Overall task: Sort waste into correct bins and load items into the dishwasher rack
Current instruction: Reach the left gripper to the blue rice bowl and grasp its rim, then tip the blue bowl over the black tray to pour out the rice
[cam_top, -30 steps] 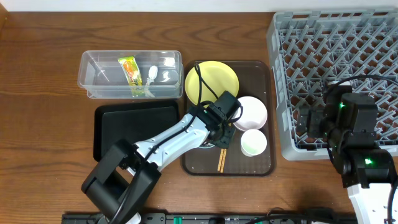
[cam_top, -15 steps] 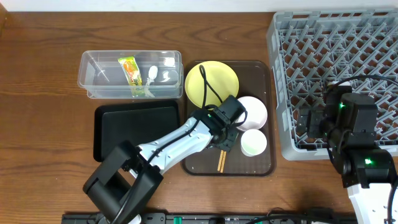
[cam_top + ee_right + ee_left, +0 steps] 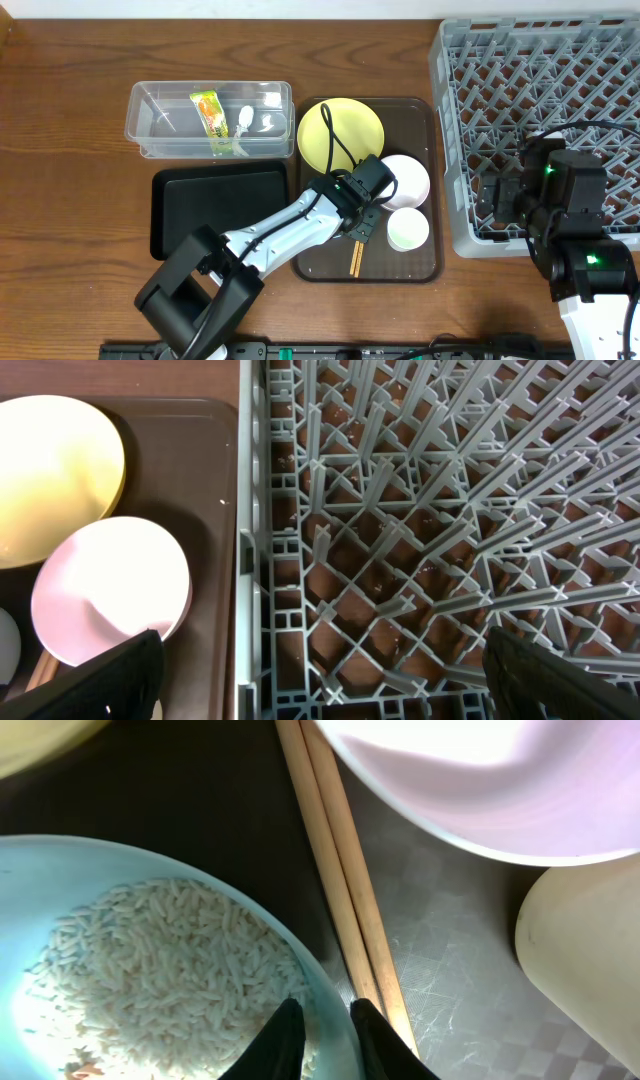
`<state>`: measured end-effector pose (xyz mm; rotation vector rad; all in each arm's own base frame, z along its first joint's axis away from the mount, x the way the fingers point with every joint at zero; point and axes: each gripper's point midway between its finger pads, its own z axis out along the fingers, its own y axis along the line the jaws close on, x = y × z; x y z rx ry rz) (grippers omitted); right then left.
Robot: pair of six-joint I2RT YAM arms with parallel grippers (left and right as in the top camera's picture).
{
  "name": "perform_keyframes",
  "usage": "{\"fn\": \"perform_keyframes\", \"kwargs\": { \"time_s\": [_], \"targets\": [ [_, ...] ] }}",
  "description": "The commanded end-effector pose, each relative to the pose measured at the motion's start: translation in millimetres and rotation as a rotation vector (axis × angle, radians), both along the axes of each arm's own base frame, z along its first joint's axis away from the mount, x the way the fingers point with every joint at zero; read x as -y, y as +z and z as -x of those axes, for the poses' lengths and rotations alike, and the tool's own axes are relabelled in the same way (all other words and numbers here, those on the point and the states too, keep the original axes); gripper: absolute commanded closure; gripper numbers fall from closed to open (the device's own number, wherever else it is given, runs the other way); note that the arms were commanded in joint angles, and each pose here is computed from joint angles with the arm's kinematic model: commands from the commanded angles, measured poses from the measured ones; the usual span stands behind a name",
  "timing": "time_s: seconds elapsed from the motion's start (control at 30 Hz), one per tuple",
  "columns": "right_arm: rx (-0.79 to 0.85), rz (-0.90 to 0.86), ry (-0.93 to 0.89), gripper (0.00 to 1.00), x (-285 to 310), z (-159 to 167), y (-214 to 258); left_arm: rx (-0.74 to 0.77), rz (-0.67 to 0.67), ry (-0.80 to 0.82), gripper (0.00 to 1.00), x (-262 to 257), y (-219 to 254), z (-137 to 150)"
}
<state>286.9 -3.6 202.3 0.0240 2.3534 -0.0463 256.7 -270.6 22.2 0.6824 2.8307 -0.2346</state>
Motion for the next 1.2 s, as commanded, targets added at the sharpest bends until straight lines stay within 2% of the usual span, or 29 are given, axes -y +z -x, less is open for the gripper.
{"fn": "perform_keyframes", "kwargs": {
  "time_s": [0.0,0.07,0.23,0.4,0.67,0.87,1.0,1.17],
  "targets": [
    [0.020,-0.011,-0.012,0.01,1.3,-2.0,8.3,-0.020,-0.039,0.012,0.81,-8.6,-12.8,4.9],
    [0.020,-0.011,-0.012,0.01,1.3,-2.0,8.3,-0.021,-0.040,0.012,0.81,-8.7,-13.2,5.0],
    [0.020,-0.011,-0.012,0.01,1.3,-2.0,8.2,-0.021,-0.040,0.012,0.94,-8.7,-13.1,5.1],
    [0.020,-0.011,-0.012,0.01,1.3,-1.9,8.3,-0.011,-0.030,0.012,0.94,-8.2,-2.6,4.3],
    [0.021,-0.011,-0.012,0.01,1.4,-2.1,8.4,0.050,0.028,0.012,0.94,-11.4,55.4,1.3],
    [0.021,-0.011,-0.012,0.01,1.4,-2.1,8.4,0.081,0.083,0.111,0.94,-47.5,97.0,-8.0],
    [0.021,-0.011,-0.012,0.01,1.4,-2.1,8.4,0.002,0.191,0.170,0.94,-69.9,109.2,-11.9],
    [0.021,-0.011,-0.012,0.01,1.4,-2.1,8.4,-0.159,0.467,0.139,0.94,-84.2,114.6,-9.4]
  ]
}}
